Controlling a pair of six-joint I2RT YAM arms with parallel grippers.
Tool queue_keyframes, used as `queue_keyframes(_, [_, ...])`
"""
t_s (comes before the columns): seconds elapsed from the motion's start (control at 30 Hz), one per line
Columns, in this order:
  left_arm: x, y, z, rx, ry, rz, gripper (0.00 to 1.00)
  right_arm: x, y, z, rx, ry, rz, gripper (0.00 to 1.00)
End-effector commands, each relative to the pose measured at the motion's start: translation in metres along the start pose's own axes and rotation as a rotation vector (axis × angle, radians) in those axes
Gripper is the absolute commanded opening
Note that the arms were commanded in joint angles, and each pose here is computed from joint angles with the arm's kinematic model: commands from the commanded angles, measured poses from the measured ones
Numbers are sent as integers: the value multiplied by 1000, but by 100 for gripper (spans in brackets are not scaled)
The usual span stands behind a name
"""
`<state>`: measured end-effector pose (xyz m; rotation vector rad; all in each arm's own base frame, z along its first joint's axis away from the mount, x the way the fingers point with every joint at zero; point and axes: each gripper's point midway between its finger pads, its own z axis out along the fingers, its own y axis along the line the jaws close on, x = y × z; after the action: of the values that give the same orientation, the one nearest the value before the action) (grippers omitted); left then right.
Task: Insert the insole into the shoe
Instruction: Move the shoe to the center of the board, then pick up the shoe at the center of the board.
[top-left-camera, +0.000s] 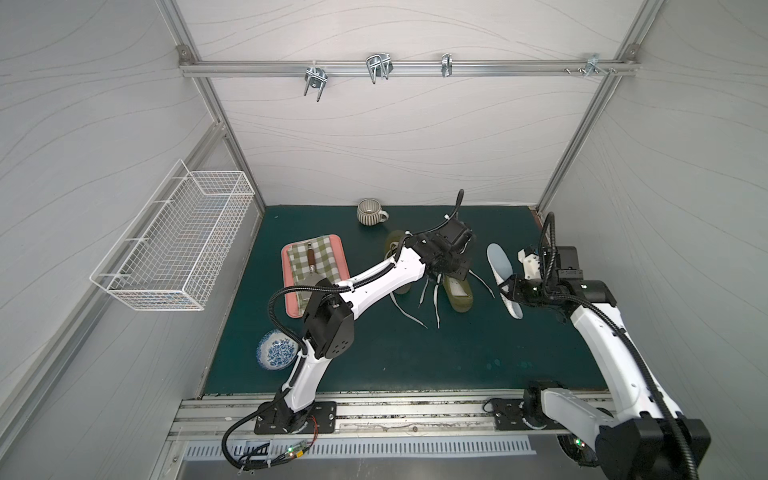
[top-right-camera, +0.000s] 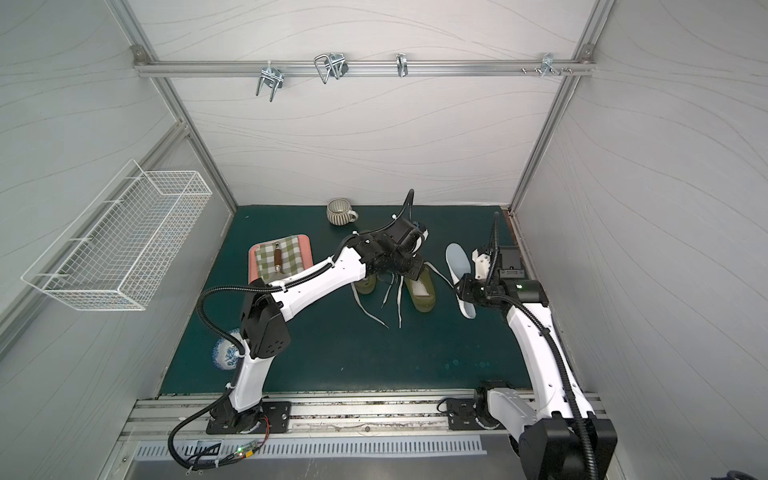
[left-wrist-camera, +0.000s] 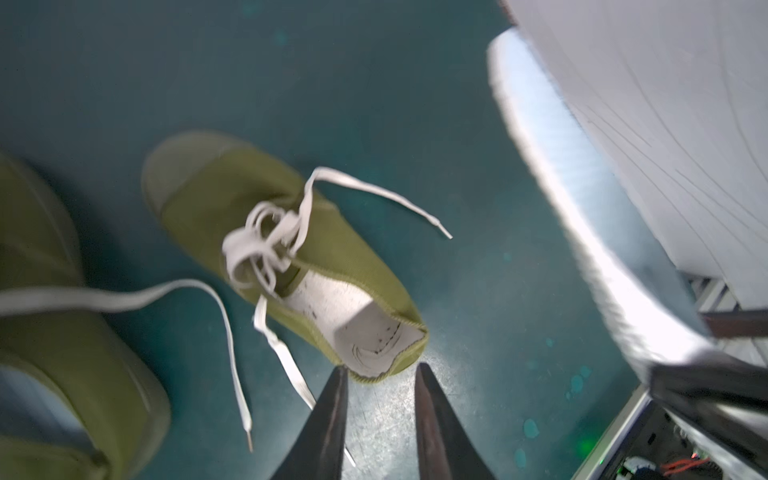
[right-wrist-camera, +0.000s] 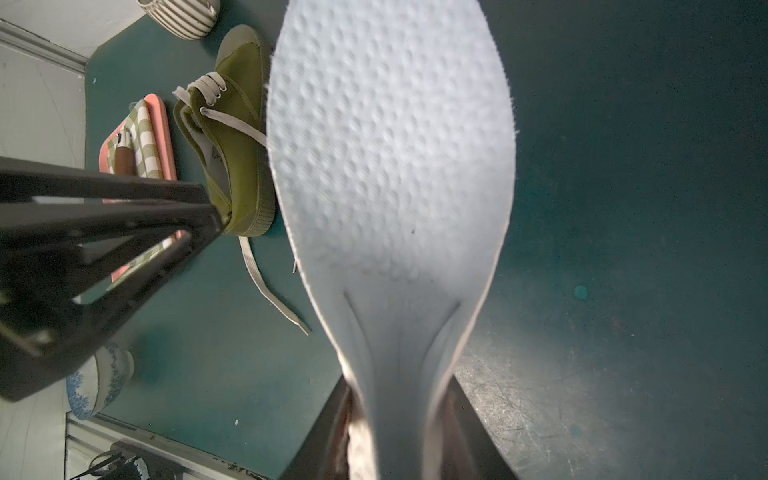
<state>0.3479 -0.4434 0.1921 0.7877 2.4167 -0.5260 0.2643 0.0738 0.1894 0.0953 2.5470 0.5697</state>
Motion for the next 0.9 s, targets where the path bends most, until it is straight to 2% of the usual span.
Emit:
queue_keyframes(0.0, [36, 1, 24, 25, 178, 247, 28, 4, -1, 1, -9, 18, -8, 33])
queue_keyframes(0.13, [40, -5, 37, 75, 225, 375, 28, 2, -4, -1, -2, 12, -2, 33])
queue_keyframes(0.3, [49, 9, 61, 21, 272, 465, 27, 0, -6, -2, -1, 5, 3, 33])
queue_keyframes(0.5, [55, 14, 83, 12, 284, 504, 27, 1, -7, -1, -1, 8, 3, 33])
queue_keyframes(0.87, [49, 43, 100, -148, 275, 600, 29, 0, -7, 2, -4, 13, 3, 33])
